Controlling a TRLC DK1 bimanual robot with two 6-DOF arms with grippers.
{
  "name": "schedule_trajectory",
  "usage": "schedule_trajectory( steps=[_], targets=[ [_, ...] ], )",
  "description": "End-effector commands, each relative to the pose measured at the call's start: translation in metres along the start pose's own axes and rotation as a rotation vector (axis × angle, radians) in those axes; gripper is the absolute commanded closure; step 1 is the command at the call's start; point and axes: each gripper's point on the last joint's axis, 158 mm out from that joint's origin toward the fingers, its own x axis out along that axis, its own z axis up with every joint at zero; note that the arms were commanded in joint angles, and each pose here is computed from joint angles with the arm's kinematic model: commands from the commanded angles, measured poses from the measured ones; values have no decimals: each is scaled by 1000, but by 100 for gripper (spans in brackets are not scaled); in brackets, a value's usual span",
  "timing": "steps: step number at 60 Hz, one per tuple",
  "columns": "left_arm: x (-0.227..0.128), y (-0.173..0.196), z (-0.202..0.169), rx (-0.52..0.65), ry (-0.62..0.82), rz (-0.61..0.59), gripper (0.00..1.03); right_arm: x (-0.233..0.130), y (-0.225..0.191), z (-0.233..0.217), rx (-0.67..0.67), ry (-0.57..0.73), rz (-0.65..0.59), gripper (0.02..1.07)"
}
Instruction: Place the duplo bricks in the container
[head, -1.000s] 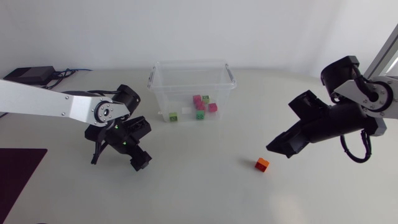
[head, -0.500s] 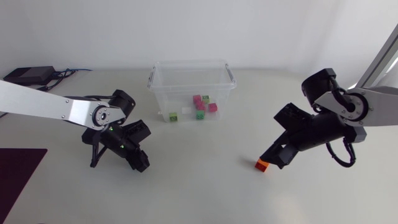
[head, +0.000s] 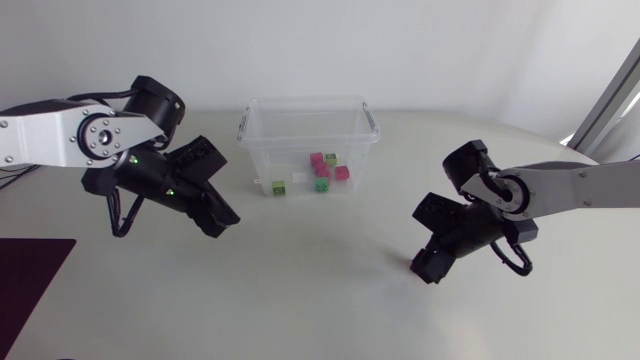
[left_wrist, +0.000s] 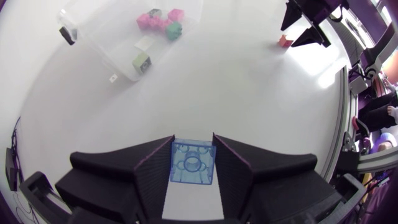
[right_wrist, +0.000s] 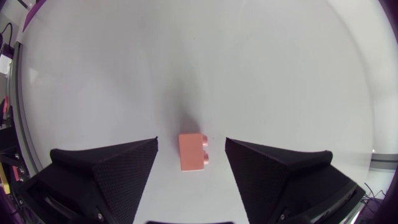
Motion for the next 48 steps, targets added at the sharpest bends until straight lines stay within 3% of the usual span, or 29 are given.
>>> schedule_trajectory(
  steps=[1, 6, 20, 26, 39, 48],
  targets=[
    [-28, 9, 35, -15, -104, 21, 80, 11, 6, -14, -31, 42, 15, 52],
    [-42, 16, 56, -29, -163, 37, 80, 13, 5, -15, -30, 48, 12, 67],
    [-66, 33, 120, -60, -334, 72, 80, 23, 12, -39, -45, 159, 15, 85],
    [-81, 46, 148, -85, -403, 99, 80, 11, 15, -39, -40, 168, 12, 90],
    [-122, 74, 212, -109, -548, 148, 80, -41, 17, -23, -26, 137, -24, 90],
    [-117, 89, 243, -113, -559, 142, 80, -84, 26, 1, -33, 73, -50, 90]
  ],
)
